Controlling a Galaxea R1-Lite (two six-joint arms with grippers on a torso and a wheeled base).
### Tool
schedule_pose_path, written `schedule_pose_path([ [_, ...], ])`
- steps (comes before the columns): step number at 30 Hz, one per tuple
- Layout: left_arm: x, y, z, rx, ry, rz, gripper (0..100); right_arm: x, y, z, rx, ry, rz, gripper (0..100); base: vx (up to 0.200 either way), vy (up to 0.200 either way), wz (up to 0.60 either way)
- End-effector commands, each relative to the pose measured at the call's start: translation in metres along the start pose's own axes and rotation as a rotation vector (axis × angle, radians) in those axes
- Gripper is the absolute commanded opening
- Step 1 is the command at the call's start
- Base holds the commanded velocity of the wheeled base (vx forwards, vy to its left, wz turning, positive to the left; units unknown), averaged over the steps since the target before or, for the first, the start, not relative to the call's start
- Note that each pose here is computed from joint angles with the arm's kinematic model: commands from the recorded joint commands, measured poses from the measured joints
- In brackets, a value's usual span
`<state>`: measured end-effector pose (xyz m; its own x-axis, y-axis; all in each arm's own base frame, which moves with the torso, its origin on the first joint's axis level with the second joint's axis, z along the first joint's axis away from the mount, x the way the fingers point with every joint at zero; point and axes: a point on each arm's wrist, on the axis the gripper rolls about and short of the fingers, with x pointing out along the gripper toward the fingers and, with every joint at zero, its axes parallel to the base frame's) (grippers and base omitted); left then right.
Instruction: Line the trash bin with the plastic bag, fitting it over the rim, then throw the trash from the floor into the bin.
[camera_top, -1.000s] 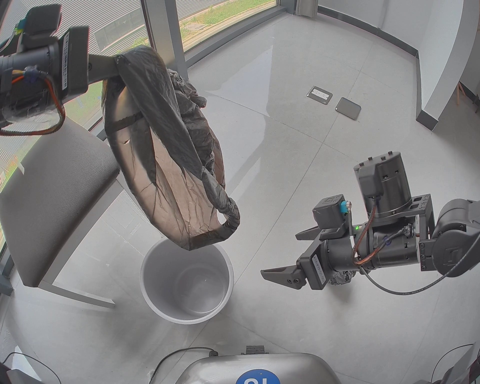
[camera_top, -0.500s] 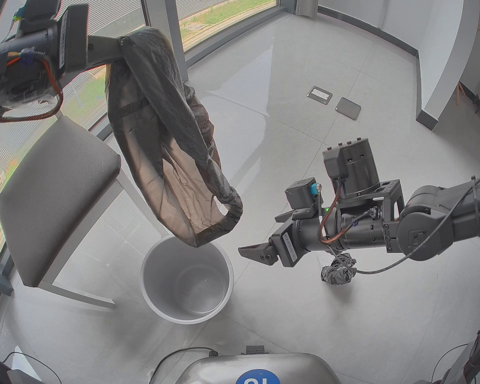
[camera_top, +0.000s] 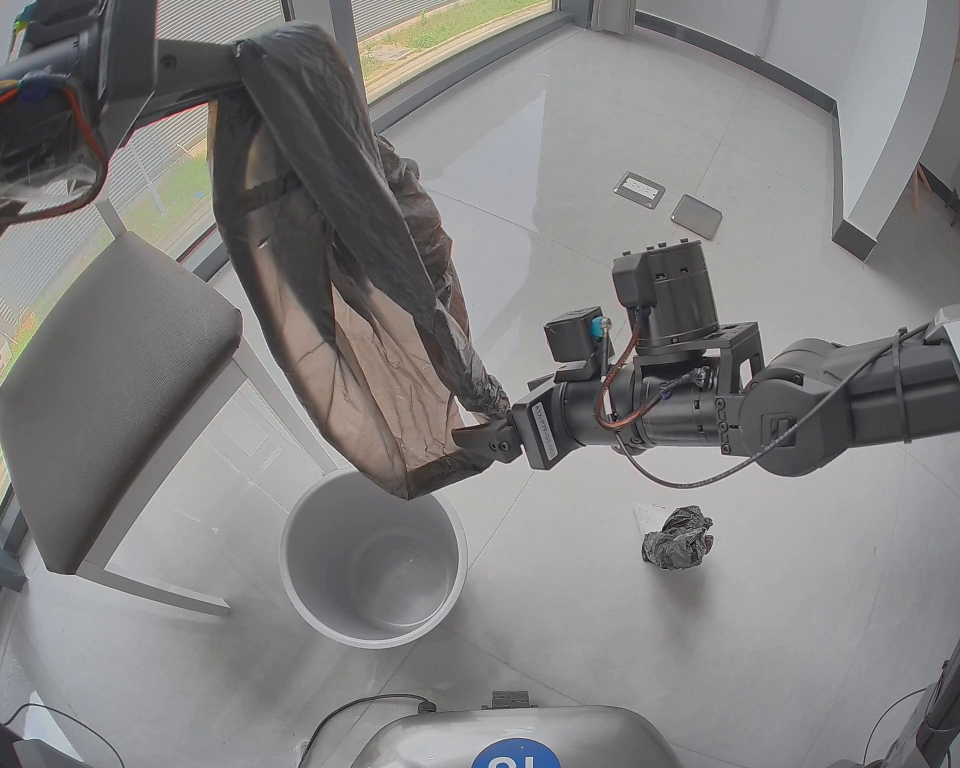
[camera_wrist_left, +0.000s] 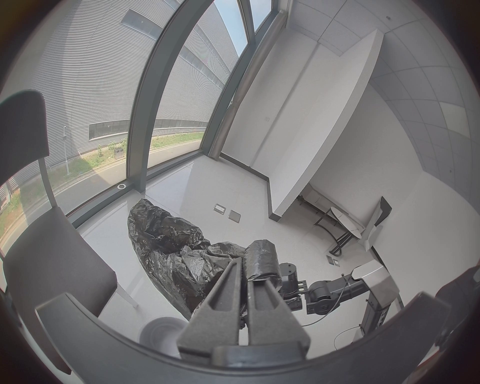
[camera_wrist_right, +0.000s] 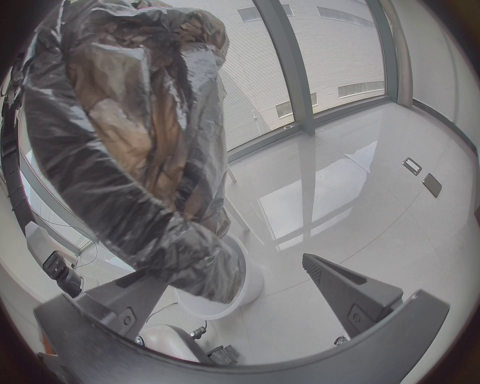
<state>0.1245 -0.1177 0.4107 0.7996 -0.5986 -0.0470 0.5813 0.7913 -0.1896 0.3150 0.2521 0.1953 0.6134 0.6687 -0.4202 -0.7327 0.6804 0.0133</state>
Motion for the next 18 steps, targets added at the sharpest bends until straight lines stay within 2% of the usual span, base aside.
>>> schedule_pose_path([
  [1,-0.006,-0.002,0.005,-0.01,-0.024,-0.017,0,0.011,0.0,0.002,0.008,-0.008,0.004,100,0.0,0.0,0.0],
  [13,-0.011,-0.007,0.01,-0.032,-0.039,-0.049,0,0.024,0.0,0.012,0.022,-0.047,0.006,100,0.0,0.0,0.0],
  [18,-0.011,-0.008,0.01,-0.039,-0.04,-0.053,0,0.027,0.003,0.017,0.048,-0.099,0.013,100,0.0,0.0,0.0],
])
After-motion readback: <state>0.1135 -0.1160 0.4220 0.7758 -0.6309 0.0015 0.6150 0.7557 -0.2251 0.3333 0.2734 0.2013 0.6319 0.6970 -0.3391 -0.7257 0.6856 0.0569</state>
